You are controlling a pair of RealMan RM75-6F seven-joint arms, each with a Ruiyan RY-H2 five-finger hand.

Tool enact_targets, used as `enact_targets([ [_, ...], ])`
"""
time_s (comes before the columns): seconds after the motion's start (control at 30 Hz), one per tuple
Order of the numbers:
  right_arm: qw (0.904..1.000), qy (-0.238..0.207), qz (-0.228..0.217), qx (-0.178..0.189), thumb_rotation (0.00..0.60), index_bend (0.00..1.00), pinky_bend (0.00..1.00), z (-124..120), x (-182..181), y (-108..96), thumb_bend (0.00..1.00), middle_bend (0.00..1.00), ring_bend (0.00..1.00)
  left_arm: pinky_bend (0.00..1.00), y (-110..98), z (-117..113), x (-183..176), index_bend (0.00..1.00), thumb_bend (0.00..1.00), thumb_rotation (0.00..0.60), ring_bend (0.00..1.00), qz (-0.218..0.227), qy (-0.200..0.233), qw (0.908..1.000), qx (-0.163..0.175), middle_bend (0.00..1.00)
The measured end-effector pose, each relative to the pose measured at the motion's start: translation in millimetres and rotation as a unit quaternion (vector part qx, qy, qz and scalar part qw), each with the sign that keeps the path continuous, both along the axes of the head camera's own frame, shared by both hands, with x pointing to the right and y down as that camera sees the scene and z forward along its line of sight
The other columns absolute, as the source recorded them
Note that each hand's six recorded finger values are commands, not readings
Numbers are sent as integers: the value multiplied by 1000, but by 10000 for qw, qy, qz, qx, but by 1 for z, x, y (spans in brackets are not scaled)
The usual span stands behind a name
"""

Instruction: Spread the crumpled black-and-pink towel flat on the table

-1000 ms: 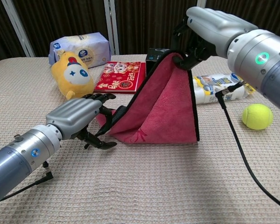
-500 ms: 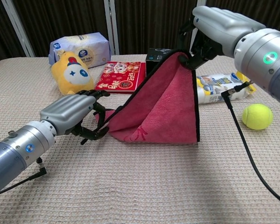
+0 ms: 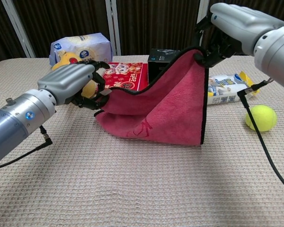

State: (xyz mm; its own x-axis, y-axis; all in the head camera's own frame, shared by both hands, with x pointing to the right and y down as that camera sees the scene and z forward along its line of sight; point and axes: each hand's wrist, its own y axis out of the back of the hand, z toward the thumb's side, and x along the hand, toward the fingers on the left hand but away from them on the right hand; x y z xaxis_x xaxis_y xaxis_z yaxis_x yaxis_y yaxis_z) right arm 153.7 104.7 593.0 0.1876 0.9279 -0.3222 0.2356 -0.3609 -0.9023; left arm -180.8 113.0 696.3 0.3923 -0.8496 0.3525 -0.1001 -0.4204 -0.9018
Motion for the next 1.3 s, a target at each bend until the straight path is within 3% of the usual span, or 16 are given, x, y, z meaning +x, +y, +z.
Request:
enact_targets([
  [0.2, 10000, -25, 94, 10, 600, 661, 938, -4, 15, -3, 636, 1000, 1000, 0, -26, -22, 9, 682, 477, 600, 0, 50, 18, 9995, 315, 81],
  [0.4, 9999, -53, 164, 9, 600, 662, 938, -7, 28, -6, 635, 1000, 1000, 0, -40, -32, 12, 706, 570, 600, 0, 88, -108, 9989, 452, 94],
  [0.63, 9996, -110, 262, 36, 600, 662, 938, -12, 39, -12, 636, 1000, 1000, 0, -54, -48, 18, 709, 582, 600, 0, 208, -232, 9967, 754, 103],
  [0.87, 9990, -245, 301, 207, 600, 662, 938, -23, 41, -26, 635, 1000, 1000, 0, -81, -75, 27, 710, 582, 600, 0, 128, -129, 9940, 1077, 111],
  [1.13, 9984, -404, 239, 328, 600, 662, 938, -27, 32, -51, 635, 1000, 1000, 0, -100, -93, 28, 712, 586, 600, 0, -111, 138, 9952, 962, 111],
  [1.3, 9981, -473, 227, 320, 600, 662, 938, -20, 29, -63, 635, 1000, 1000, 0, -106, -95, 29, 719, 593, 600, 0, -190, 370, 9973, 607, 123],
])
